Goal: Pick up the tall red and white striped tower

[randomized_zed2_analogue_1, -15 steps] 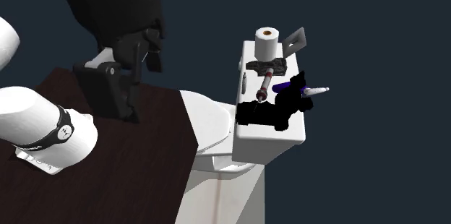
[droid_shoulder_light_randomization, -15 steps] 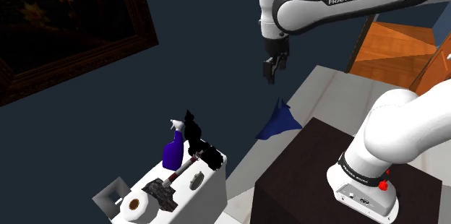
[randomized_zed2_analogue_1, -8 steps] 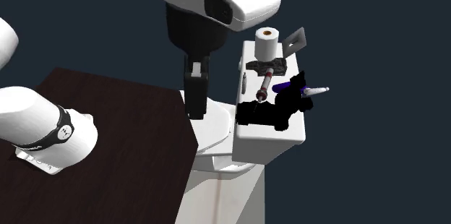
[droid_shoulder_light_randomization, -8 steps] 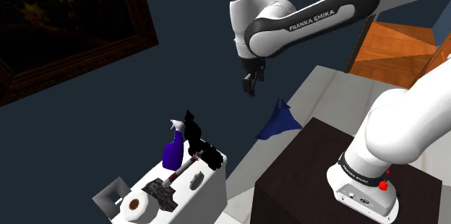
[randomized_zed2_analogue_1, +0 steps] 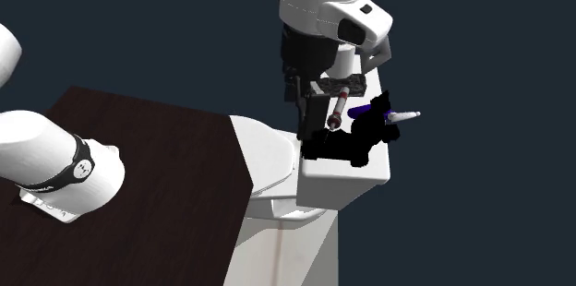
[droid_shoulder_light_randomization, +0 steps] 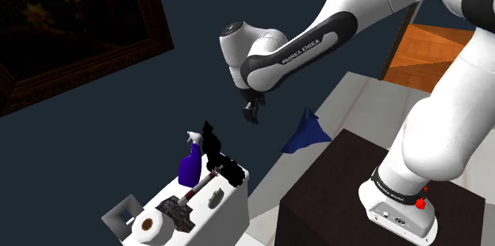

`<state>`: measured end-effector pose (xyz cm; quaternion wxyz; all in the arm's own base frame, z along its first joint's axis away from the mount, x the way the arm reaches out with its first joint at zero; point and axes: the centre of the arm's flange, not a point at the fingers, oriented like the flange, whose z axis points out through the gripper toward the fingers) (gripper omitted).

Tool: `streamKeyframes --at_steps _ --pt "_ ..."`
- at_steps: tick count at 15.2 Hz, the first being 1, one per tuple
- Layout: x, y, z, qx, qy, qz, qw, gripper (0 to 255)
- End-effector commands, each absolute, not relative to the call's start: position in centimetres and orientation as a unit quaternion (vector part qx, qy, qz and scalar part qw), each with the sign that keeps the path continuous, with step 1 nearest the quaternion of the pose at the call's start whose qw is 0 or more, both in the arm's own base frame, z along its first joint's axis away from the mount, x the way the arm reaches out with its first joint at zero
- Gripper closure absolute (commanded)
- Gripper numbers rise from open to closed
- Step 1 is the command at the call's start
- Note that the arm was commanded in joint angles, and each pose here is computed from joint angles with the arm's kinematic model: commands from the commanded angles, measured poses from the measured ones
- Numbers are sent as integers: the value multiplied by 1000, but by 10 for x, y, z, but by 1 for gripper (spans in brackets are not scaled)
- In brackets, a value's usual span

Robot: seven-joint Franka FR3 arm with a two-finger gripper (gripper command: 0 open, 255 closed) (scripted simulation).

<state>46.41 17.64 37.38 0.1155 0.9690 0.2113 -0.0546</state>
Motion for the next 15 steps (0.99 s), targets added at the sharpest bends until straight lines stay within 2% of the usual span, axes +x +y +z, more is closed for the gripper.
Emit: streamKeyframes --at_steps 1,15 --pt "475 192 352 964 231 -56 120 0" --pt "525 320 218 919 358 -67 153 0"
